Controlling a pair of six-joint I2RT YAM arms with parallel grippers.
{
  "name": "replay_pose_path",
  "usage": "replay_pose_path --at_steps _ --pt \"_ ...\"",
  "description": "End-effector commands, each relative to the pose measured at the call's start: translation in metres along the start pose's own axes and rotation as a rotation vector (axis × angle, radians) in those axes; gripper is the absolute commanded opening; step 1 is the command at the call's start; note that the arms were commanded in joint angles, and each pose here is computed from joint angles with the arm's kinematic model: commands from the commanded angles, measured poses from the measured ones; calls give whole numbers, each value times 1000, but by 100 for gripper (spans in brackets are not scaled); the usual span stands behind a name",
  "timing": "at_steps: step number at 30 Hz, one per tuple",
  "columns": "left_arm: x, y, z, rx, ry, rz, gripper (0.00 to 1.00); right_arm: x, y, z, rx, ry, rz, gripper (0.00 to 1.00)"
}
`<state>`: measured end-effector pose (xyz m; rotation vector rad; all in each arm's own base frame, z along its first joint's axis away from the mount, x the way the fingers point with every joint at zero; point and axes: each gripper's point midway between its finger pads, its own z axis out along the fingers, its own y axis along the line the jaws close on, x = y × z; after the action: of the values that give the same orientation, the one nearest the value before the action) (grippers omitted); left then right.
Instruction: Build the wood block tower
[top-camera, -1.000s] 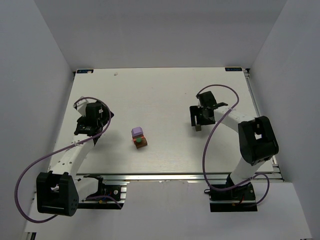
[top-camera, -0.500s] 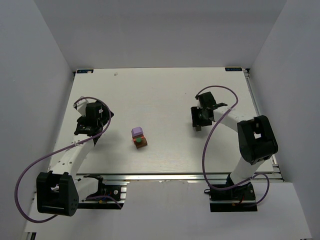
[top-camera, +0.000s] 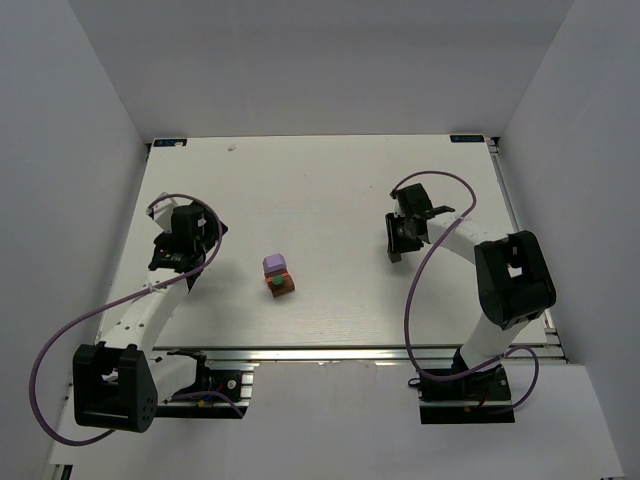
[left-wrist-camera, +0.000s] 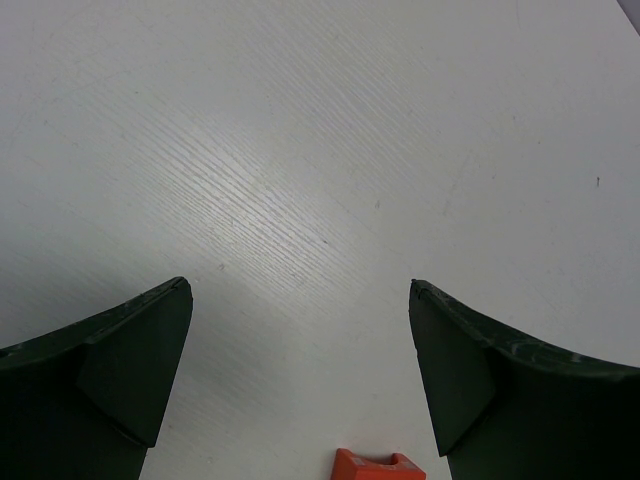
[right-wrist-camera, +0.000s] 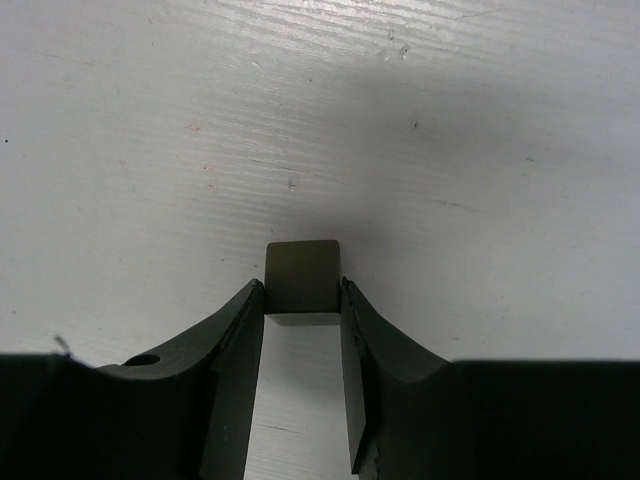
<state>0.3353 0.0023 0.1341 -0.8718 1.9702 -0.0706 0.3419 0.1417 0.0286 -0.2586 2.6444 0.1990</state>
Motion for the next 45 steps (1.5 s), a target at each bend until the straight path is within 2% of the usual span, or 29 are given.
replay_pose_path --at_steps 1,6,10,13,17,23,26,34,40,41,45 --pt "-9 1 -4 5 -35 -9 98 -8 -2 -6 7 -29 -21 21" --pt "-10 -1 -4 11 -36 -7 98 -29 29 -27 -139 -101 -142 17" --pt "-8 -2 -2 16 -31 4 98 -56 55 -50 -175 -196 -334 17" --pt "-4 -4 1 25 -16 18 98 -74 95 -74 -274 -257 -453 15" --pt "-1 -5 3 34 -3 38 98 -88 166 -111 -426 -368 -734 12" --pt "-1 -8 2 57 -6 47 98 -90 247 -157 -585 -421 -1067 11" --pt "-2 -9 1 67 -11 48 98 -82 273 -158 -630 -400 -1167 11" --pt "0 -13 2 89 -2 55 98 -58 305 -175 -752 -425 -1514 13" --pt "1 -13 2 89 0 59 98 -57 323 -179 -748 -375 -1562 13" --pt "1 -13 3 89 0 59 98 -49 324 -169 -736 -325 -1567 13" --pt "1 -12 3 85 -2 62 98 -44 332 -161 -694 -291 -1538 13"
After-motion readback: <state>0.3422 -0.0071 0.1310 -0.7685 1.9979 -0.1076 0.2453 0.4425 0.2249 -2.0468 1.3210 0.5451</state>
